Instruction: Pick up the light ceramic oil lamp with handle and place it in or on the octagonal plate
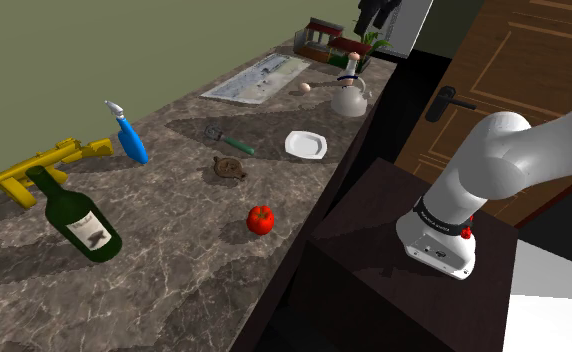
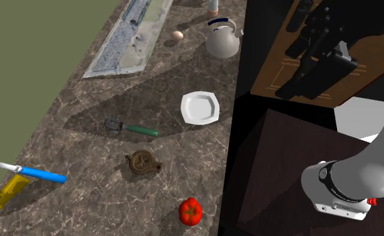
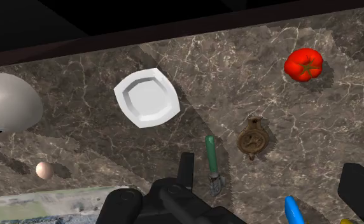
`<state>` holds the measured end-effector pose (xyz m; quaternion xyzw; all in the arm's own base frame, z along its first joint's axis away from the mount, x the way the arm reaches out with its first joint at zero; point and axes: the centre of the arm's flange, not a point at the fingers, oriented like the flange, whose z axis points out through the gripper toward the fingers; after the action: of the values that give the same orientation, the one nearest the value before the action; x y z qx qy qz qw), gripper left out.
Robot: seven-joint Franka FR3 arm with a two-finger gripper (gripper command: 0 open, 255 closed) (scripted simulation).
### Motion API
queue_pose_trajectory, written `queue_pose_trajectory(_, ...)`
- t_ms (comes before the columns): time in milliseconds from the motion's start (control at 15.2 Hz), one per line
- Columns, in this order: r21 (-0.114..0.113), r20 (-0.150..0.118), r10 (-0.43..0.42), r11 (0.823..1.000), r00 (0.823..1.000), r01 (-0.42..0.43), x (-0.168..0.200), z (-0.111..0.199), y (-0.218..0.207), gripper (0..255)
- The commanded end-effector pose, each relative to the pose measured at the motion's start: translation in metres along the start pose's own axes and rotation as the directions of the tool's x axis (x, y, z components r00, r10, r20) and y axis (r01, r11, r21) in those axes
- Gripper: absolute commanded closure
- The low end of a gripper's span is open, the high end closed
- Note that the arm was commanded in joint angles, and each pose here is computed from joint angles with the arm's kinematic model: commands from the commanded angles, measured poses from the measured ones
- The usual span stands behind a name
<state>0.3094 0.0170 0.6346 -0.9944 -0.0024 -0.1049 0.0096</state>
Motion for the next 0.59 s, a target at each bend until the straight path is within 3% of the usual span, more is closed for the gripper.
queue_pose_trajectory(0,0.000,0.000,0.000,1.000,1.000,0.000,0.000,0.000,0.000,0)
queue_pose_trajectory(528,-0.002,0.013,-0.018,1.000,1.000,0.018,0.033,0.098,-0.025,0)
